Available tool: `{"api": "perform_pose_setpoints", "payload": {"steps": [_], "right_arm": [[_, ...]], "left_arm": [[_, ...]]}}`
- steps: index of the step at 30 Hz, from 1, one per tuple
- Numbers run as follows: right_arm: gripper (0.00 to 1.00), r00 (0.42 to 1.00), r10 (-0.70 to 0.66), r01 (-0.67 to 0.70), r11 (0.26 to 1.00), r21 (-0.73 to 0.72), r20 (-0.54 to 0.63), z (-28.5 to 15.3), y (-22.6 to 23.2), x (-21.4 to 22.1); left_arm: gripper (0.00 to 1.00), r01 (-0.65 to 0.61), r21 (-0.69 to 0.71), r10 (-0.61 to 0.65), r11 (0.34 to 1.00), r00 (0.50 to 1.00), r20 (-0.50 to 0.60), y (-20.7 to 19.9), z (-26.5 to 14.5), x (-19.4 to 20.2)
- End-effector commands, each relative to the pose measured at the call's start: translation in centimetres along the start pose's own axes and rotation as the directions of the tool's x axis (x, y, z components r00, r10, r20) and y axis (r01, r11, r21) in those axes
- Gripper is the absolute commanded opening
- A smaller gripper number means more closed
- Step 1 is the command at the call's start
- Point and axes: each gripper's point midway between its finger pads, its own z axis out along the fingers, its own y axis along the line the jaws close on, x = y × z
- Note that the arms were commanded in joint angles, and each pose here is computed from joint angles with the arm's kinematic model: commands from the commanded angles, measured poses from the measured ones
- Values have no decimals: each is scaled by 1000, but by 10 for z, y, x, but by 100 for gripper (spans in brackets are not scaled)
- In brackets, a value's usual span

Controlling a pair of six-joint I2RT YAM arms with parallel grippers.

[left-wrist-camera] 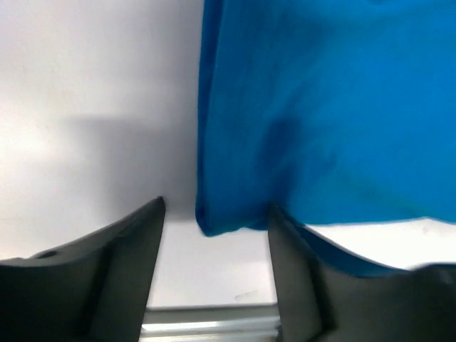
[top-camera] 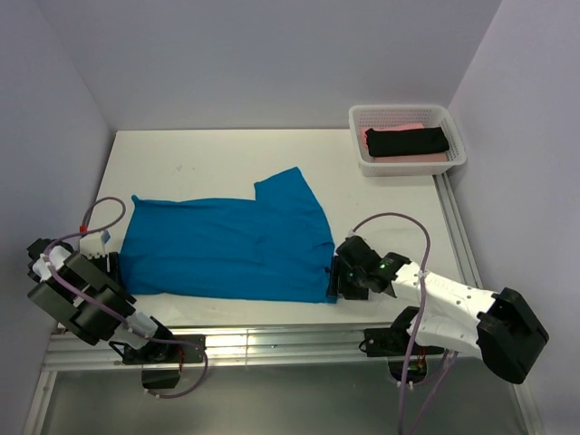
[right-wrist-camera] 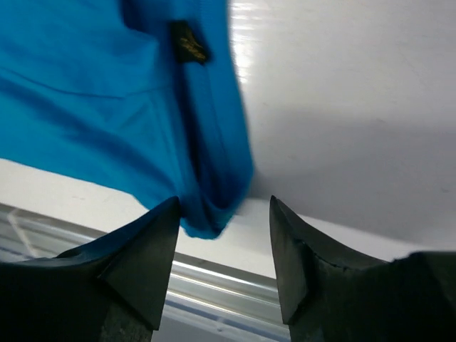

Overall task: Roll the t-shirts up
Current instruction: Fold the tshirt

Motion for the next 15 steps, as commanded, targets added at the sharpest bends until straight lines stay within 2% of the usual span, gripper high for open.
{"api": "perform_pose_setpoints", "payload": {"steps": [1, 3, 8, 11, 12, 15], "right_arm": [[65, 999, 13, -17, 996, 82, 51, -12, -13, -6], [66, 995, 8, -14, 998, 66, 100, -25, -2, -22], [64, 981, -27, 10, 996, 87, 194, -49, 12, -55], [59, 957, -60, 36, 995, 91, 283, -60, 29, -92], [58, 951, -68, 41, 995, 94, 301, -60, 33, -101], [57, 929, -87, 60, 995, 85, 360, -63, 51, -141]], "left_arm": [[70, -20, 0, 20, 1000, 1000, 5, -4, -17, 0], [73, -32, -27, 33, 999, 998, 45, 2, -30, -15], [74, -47, -65, 52, 997, 996, 78, 10, -56, -34], [74, -42, -37, 47, 998, 988, 150, 9, -72, -61], [74, -35, -26, 39, 999, 978, 205, 9, -82, -79], [74, -38, -11, 40, 999, 964, 262, 8, -88, -108]]}}
